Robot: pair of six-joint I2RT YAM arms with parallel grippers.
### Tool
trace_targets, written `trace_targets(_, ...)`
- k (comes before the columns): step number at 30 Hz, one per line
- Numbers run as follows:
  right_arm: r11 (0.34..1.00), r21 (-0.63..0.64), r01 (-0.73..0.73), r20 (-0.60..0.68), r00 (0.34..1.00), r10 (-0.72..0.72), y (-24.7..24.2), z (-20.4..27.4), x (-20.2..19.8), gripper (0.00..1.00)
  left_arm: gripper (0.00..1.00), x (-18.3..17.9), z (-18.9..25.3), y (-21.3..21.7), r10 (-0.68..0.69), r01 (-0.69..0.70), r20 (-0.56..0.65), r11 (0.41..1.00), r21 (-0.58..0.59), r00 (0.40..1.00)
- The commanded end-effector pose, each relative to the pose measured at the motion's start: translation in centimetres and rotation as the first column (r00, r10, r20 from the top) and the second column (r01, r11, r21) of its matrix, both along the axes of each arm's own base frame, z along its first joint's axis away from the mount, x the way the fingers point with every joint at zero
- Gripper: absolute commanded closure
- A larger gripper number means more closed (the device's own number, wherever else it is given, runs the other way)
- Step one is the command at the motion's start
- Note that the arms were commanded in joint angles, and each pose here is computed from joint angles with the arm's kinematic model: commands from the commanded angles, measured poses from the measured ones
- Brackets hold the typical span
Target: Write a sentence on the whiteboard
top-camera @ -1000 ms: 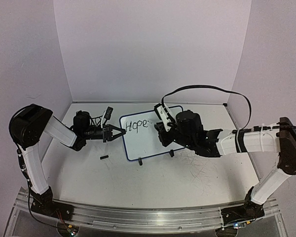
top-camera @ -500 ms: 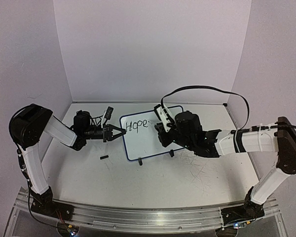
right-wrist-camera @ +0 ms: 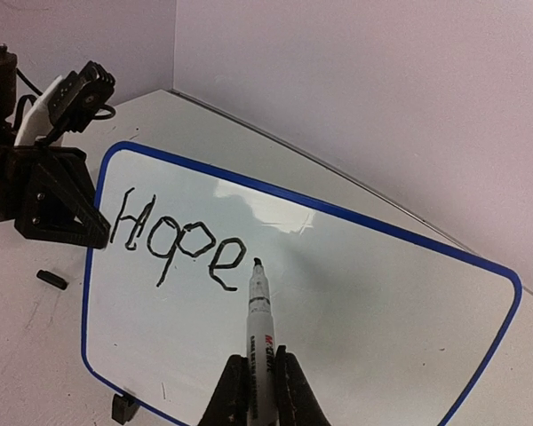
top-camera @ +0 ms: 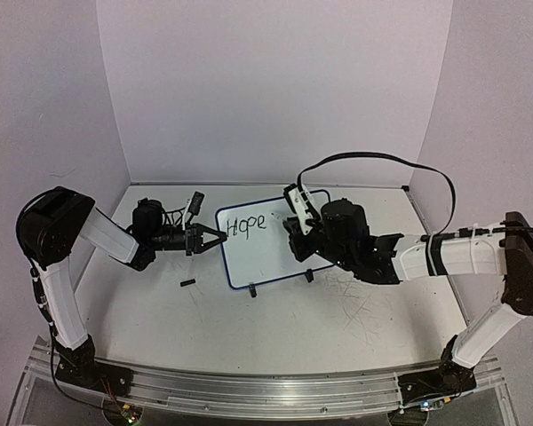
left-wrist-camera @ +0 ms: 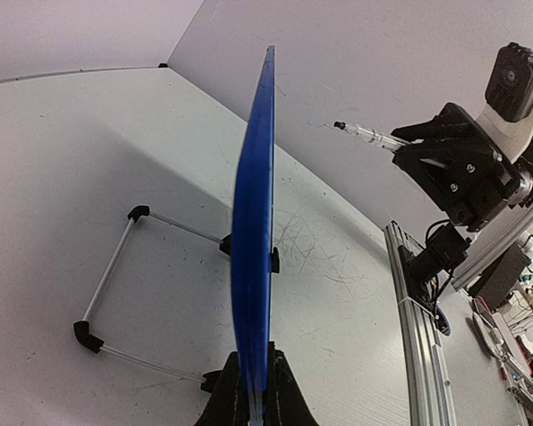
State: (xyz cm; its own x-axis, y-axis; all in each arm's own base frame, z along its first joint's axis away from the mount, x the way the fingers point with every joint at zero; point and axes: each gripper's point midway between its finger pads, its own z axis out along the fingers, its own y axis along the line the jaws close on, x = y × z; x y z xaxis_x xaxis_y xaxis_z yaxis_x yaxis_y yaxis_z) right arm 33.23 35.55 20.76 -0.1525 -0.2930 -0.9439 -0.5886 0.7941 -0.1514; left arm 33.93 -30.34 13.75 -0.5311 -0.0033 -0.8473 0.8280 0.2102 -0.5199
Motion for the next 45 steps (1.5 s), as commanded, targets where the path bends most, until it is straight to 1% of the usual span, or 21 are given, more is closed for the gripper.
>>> trace_targets(1,0.999,0.031,0.015,0.045,0.999,-0.016,-0.2,1.9,0.7,1.00,1.00,0.0,-1.7,-0.4,0.008,-0.008,-0.003,0.998,0.057,1.000)
trace_targets(5,1.000,0.026,-0.008,0.052,0.999,0.006,0.4,2.1,0.8,1.00,1.00,0.1,-1.7,-0.5,0.008,-0.008,-0.002,0.998,0.058,1.000)
trace_targets(9,1.000,-0.004,-0.004,0.023,1.000,0.004,1.0,0.8,1.2,1.00,1.00,0.0,-1.7,-0.5,0.008,-0.007,-0.003,0.998,0.059,1.000)
trace_targets(16,0.996,0.026,0.091,0.015,0.996,-0.091,0.1,1.1,3.1,1.00,1.00,0.0,-1.8,-0.5,0.007,-0.007,-0.002,0.998,0.060,1.000)
trace_targets(25,0.994,0.014,0.108,0.001,0.994,-0.108,0.1,0.5,3.9,1.00,1.00,0.0,-1.8,-0.5,0.006,-0.006,-0.001,0.998,0.061,1.000)
trace_targets(45,0.993,-0.018,0.115,-0.055,0.992,-0.116,-0.2,-1.4,3.5,1.00,1.00,-0.1,-1.6,-0.5,0.007,-0.008,0.004,0.998,0.062,1.000)
